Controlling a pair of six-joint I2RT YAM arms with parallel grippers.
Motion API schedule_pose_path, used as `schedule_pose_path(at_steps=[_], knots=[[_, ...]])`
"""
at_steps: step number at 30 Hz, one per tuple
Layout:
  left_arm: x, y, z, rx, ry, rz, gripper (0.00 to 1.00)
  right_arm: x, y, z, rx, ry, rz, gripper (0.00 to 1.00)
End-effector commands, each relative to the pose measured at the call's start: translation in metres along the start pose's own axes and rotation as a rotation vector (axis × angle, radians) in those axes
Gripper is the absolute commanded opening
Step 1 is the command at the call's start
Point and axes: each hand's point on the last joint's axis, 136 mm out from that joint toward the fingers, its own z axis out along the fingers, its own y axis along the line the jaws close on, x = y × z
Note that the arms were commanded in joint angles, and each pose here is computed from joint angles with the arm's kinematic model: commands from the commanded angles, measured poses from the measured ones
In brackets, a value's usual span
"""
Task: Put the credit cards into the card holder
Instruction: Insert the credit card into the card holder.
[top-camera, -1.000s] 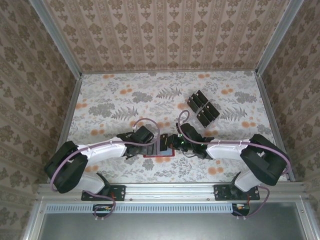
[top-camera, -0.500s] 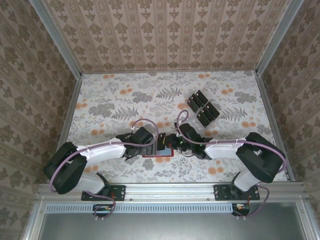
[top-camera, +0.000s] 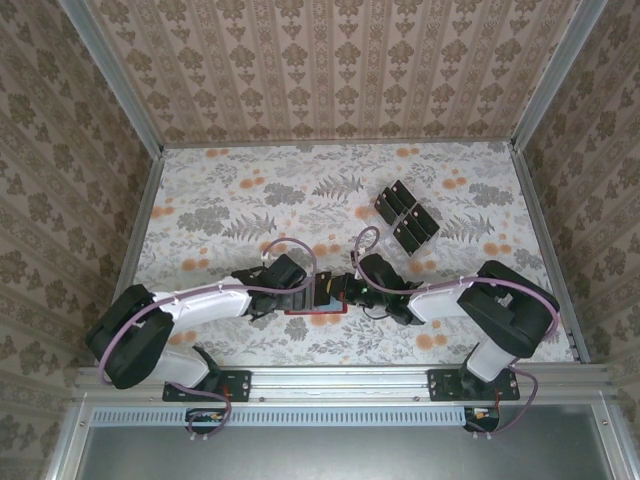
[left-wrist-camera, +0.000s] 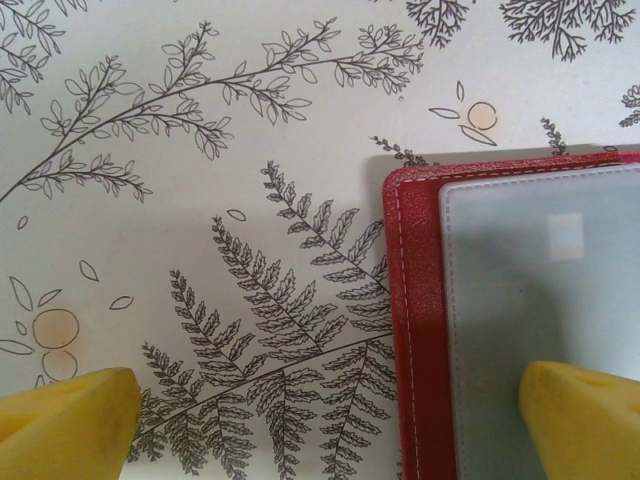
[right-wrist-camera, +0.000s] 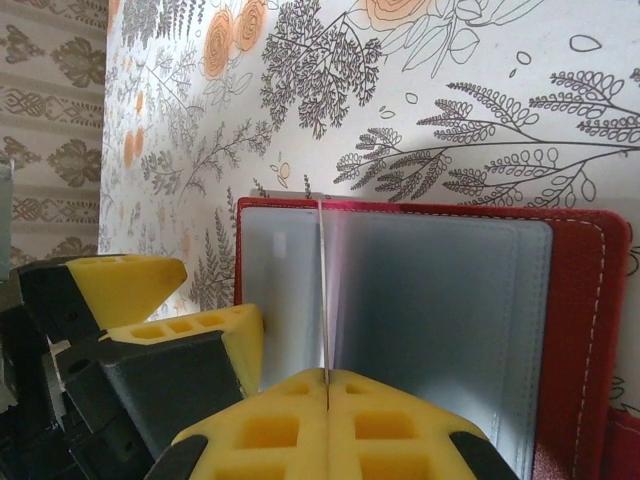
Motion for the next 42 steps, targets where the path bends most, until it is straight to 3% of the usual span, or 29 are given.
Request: schedule_pose_path(at_steps=[1, 14, 42], knots=[[0.019, 0.016, 0.003, -0.062, 0.052, 0.013, 1.00, 0.001, 0.006, 0.001, -0.050, -0.005, 0.018, 0.00], [0.015, 0.022, -0.002, -0.085, 0.034, 0.003, 1.00, -0.005, 0.012, -0.012, -0.044, -0.034, -0.003, 0.00], [0.019, 0.023, 0.000, -0.087, 0.042, 0.001, 1.00, -0.001, 0.026, 0.005, -0.115, -0.010, 0.008, 0.00]])
